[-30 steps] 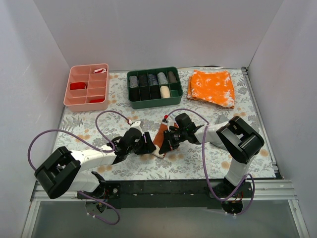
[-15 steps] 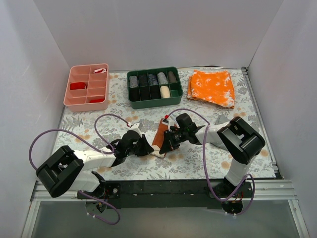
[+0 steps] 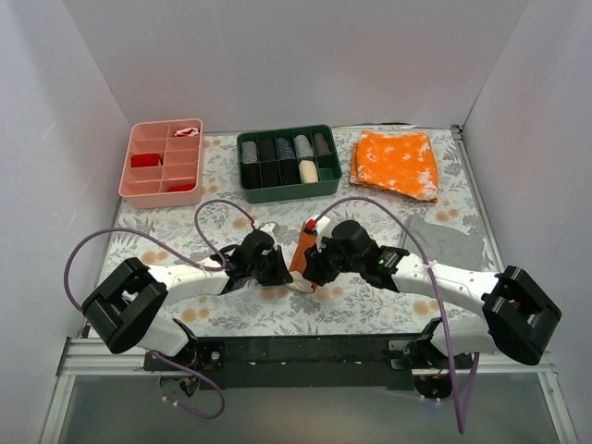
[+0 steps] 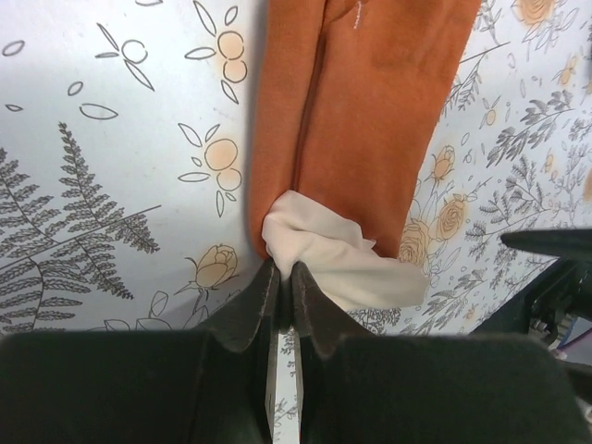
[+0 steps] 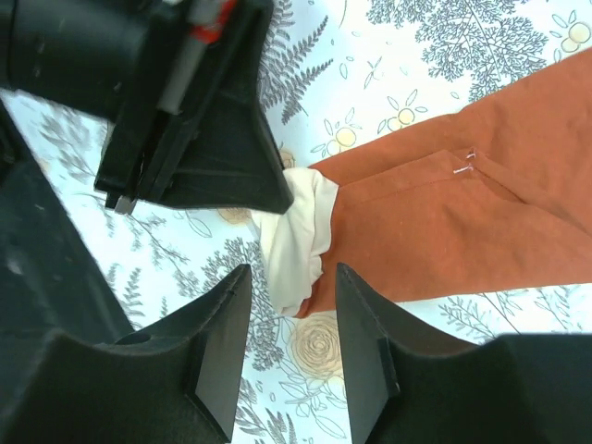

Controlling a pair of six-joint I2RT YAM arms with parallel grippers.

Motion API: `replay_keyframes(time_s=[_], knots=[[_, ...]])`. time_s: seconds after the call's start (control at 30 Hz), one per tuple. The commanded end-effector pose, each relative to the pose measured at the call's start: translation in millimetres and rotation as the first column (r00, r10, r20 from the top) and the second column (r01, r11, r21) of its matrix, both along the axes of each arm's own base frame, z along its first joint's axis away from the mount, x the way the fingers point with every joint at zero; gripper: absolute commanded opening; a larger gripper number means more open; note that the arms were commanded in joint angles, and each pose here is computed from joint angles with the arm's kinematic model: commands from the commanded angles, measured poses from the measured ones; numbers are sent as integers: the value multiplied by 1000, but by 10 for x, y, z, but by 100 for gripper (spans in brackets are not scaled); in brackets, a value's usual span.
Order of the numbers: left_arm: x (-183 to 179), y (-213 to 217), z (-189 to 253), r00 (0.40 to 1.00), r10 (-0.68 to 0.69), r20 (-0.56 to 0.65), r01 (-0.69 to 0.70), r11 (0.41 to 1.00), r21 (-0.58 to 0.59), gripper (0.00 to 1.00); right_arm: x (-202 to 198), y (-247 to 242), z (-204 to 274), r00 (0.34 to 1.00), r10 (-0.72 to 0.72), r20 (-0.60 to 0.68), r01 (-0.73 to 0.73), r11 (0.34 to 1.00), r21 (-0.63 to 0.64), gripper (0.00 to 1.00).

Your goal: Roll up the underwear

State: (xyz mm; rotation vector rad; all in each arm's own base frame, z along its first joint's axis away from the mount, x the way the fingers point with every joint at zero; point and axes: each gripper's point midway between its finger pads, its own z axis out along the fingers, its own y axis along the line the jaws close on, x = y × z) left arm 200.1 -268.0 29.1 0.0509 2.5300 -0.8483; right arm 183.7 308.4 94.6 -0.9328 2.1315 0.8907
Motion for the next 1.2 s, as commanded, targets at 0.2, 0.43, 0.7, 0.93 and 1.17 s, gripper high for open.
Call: replay_keyframes(time_s=[0.2,0.43,0.7,0.93,1.17], knots=[[-219,62,-40,982,-101,-157,121,985,124,0,-110,-52,-187,943,96,318,-6,962,-272,50],[-224,95,-55,980,-98,-174,122,983,134,0,-313,138,-310,928,201,315,-107,950,-292,50],[-207,101,-40,980,-97,-172,119,985,127,0,-382,215,-461,937,207,280,-120,947,-297,50],[-224,116,-38,979,-106,-173,128,984,122,0,-371,106,-652,946,187,264,-89,934,-345,38],[-206,138,-22,982,-95,-163,115,986,119,0,-459,91,-681,965,142,219,-76,956,-283,4]])
